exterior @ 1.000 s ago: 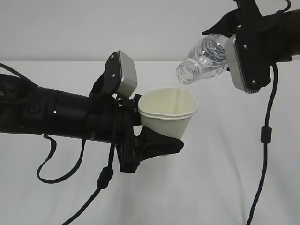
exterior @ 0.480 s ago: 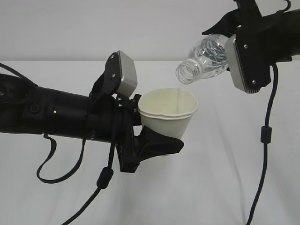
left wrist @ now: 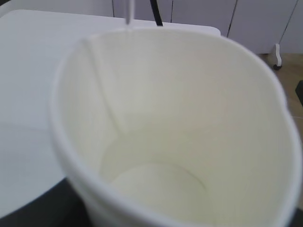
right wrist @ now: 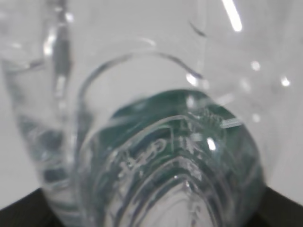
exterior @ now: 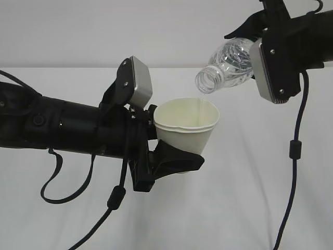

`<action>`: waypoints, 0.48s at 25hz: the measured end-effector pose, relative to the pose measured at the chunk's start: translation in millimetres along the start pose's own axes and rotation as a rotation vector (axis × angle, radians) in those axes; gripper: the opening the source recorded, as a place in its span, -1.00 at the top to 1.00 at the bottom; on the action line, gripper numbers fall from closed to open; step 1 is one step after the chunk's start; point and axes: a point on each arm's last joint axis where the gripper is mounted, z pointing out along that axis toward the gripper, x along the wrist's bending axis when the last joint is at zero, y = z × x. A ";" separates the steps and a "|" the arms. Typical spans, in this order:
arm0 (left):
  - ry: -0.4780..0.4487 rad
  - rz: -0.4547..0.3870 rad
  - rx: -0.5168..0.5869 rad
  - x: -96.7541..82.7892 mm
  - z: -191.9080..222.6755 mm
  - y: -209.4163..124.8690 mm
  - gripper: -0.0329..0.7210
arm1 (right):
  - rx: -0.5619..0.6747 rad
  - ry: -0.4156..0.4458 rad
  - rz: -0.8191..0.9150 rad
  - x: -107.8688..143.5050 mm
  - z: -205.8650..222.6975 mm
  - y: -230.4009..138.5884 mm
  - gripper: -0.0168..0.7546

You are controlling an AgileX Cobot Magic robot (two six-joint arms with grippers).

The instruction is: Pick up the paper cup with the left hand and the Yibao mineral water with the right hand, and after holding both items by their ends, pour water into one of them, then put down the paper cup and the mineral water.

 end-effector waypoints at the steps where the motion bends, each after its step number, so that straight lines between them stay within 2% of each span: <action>1: 0.000 0.000 0.000 0.0 0.0 0.0 -0.23 | 0.000 0.000 0.000 0.0 0.0 0.0 -0.31; 12: 0.000 0.000 0.000 0.0 0.0 0.0 -0.23 | 0.000 0.000 0.000 0.0 0.0 0.0 -0.31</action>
